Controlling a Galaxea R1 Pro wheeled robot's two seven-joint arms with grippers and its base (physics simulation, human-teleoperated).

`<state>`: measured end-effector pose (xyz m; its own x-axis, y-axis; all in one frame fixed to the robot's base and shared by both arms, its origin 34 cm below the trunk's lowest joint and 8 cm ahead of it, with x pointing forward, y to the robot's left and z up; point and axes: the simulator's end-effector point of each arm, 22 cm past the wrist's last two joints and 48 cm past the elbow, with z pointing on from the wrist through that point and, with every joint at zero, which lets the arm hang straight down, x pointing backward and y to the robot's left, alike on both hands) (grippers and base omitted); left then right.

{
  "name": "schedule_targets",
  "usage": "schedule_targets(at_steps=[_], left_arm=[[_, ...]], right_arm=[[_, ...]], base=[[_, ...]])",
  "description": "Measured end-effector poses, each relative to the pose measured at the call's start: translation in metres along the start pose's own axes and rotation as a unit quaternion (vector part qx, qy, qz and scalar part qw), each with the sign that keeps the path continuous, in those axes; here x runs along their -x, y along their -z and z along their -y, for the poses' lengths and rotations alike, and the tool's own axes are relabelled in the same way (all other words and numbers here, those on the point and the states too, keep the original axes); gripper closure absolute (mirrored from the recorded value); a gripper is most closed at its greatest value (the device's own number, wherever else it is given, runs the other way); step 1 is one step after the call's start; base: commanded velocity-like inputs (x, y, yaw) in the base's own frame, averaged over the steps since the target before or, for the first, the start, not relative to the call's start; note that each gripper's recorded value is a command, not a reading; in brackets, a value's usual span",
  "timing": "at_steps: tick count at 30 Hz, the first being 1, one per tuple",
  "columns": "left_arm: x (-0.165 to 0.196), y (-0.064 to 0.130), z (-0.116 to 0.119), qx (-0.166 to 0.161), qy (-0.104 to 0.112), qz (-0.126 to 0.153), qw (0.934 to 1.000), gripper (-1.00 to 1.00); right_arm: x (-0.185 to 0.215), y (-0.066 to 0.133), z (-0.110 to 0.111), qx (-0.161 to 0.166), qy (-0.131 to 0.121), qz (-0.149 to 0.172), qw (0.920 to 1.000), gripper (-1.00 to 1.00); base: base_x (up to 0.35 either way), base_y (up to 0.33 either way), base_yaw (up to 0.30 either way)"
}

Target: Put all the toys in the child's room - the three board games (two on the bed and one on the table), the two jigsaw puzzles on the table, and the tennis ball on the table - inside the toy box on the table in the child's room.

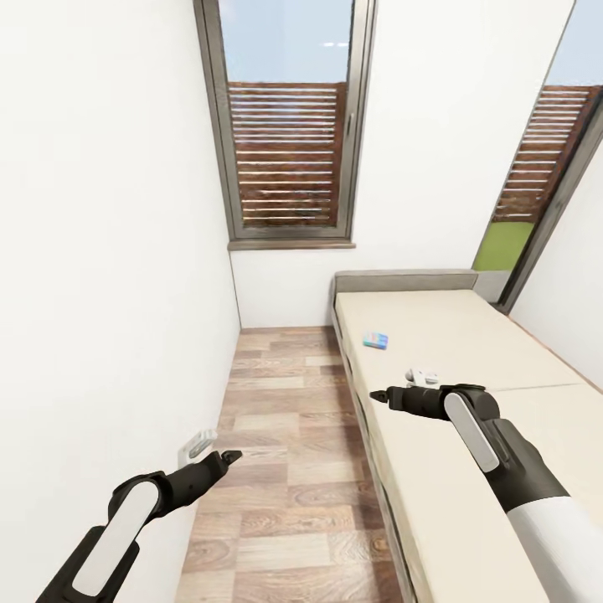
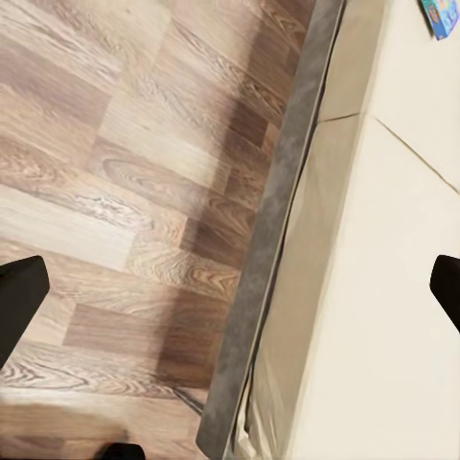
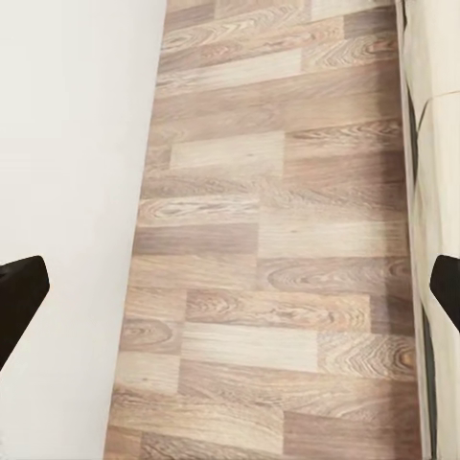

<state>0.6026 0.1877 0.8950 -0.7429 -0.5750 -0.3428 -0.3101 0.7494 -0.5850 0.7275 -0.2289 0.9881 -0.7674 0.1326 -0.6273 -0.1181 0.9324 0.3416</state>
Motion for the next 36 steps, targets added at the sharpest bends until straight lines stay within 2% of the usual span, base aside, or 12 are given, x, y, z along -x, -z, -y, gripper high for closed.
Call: schedule_targets(at_steps=[27,36], left_arm=[[0.0002,0.0000,0.0005,-0.001,0.000,0.000,1.0000,-1.00],[0.0006,0.0005,0.0000,0.000,-0.001,0.001,1.0000,-1.00]], right_arm=[[0.0003,0.0000,0.0003,0.000,0.000,0.000,1.0000,-1.00],[0.0004,0.0005,0.0002,0.000,0.000,0.001,1.0000,-1.00]], base=[[0.017,0.018,0.000],[0.164,0.085,0.000]])
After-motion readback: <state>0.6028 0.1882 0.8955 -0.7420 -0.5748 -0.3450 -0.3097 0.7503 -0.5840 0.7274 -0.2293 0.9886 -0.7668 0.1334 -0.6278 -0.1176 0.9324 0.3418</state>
